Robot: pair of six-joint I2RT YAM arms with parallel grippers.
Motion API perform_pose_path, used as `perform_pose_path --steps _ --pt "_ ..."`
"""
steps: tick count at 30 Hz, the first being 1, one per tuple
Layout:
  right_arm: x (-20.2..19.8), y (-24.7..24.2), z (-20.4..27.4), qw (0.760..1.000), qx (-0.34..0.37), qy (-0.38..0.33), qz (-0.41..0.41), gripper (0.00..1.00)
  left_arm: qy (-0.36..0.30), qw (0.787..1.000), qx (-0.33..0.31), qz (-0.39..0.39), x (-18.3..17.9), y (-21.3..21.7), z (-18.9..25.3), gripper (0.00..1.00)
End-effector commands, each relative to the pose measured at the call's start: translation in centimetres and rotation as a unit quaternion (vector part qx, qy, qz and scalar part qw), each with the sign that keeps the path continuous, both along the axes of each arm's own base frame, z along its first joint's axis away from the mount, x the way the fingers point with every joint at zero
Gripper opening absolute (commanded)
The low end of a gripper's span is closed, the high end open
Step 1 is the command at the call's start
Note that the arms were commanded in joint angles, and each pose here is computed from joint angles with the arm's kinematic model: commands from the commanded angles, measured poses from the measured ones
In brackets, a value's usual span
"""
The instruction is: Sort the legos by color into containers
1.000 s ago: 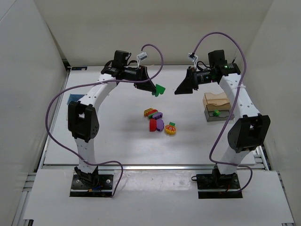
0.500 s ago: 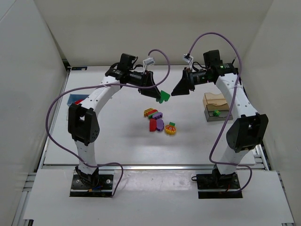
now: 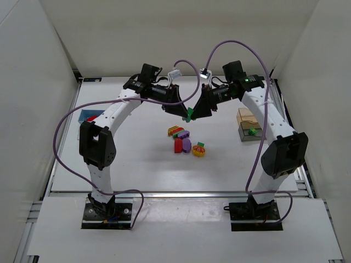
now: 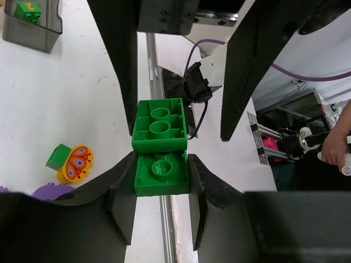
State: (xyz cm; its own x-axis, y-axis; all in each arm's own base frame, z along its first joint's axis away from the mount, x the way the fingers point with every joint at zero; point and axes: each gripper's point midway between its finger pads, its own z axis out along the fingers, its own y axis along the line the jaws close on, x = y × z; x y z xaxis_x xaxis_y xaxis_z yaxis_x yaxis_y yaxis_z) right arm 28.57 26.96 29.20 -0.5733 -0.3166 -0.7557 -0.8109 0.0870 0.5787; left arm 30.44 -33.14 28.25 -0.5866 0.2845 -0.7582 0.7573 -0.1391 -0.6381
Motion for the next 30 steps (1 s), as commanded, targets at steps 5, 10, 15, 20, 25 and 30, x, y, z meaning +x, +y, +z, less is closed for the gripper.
perform_pose_path --steps 5,10,15,20,25,30 --pt "-0.7 0.3 0.0 1.000 0.005 -0.004 0.015 0.51 -0.058 0.998 -0.024 -0.006 -1.6 0.6 3.6 0.12" --pt "-0.6 0.5 0.4 1.000 0.014 -0.006 0.019 0.32 -0.054 0.998 -0.021 -0.008 -1.8 0.5 3.2 0.11" --pt "-0.4 0.4 1.3 0.999 0.029 -0.004 0.019 0.11 -0.063 0.998 -0.017 -0.012 -2.4 0.5 2.6 0.11" --pt "1.4 -1.1 3.3 0.999 0.051 0.000 -0.016 0.00 -0.059 0.998 0.008 -0.015 -3.5 0.7 0.4 0.10" --pt "3.9 -3.9 4.5 0.996 0.064 0.001 -0.067 0.00 -0.066 0.997 0.022 -0.022 -4.4 0.7 -0.7 0.10" --pt "5.2 -7.2 3.0 0.992 0.030 -0.011 -0.118 0.00 -0.071 0.997 0.025 -0.023 -4.6 0.5 -0.7 0.10"
